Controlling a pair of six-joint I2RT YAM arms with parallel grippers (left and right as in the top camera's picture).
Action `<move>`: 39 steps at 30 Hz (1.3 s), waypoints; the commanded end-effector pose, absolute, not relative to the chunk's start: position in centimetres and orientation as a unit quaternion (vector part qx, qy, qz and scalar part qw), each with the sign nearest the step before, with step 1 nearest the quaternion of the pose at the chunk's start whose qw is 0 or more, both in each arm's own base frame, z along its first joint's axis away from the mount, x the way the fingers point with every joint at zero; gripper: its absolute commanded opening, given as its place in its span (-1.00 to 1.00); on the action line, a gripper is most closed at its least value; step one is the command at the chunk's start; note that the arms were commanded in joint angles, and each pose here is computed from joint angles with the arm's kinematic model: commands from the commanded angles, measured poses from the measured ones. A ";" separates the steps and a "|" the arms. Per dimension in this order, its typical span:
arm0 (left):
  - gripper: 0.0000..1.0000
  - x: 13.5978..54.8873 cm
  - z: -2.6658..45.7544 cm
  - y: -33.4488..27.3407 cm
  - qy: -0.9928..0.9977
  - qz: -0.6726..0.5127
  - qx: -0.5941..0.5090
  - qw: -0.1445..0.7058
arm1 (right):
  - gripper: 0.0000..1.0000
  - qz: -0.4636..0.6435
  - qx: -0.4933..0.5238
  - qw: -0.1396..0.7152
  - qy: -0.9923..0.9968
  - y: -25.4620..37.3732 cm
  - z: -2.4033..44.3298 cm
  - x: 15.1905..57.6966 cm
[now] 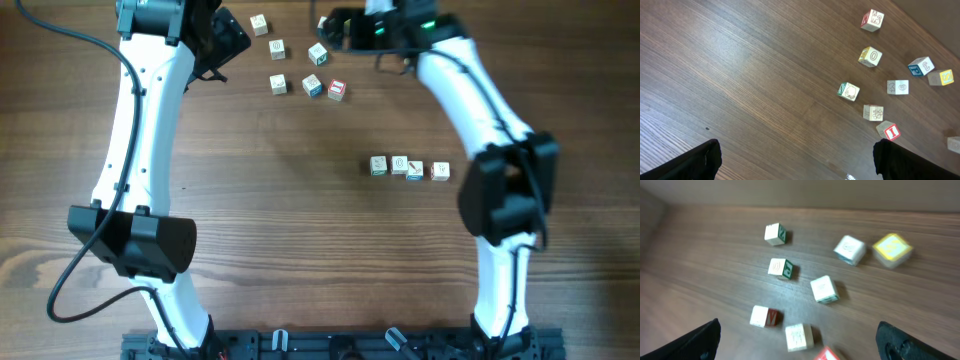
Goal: Form a horizontal line
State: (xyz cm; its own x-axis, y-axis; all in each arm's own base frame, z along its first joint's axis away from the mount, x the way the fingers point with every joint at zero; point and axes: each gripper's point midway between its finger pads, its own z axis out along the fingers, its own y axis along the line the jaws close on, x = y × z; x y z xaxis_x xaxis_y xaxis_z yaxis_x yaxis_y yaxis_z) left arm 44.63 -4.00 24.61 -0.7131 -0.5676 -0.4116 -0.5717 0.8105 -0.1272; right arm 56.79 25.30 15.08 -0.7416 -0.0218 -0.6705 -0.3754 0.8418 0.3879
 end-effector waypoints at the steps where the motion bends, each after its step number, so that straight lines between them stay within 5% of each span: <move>1: 1.00 44.7 24.6 -3.9 0.922 0.009 -0.316 0.223 | 0.99 0.213 -0.126 0.354 0.902 26.7 10.9 58.1; 16: 1.00 44.7 24.6 -3.9 0.922 0.009 -0.316 0.223 | 0.97 0.206 -0.131 0.371 0.896 28.9 1.2 60.4; 39: 1.00 44.7 24.6 -3.9 0.922 0.009 -0.316 0.223 | 0.01 0.163 -0.176 0.407 0.881 28.5 0.9 61.4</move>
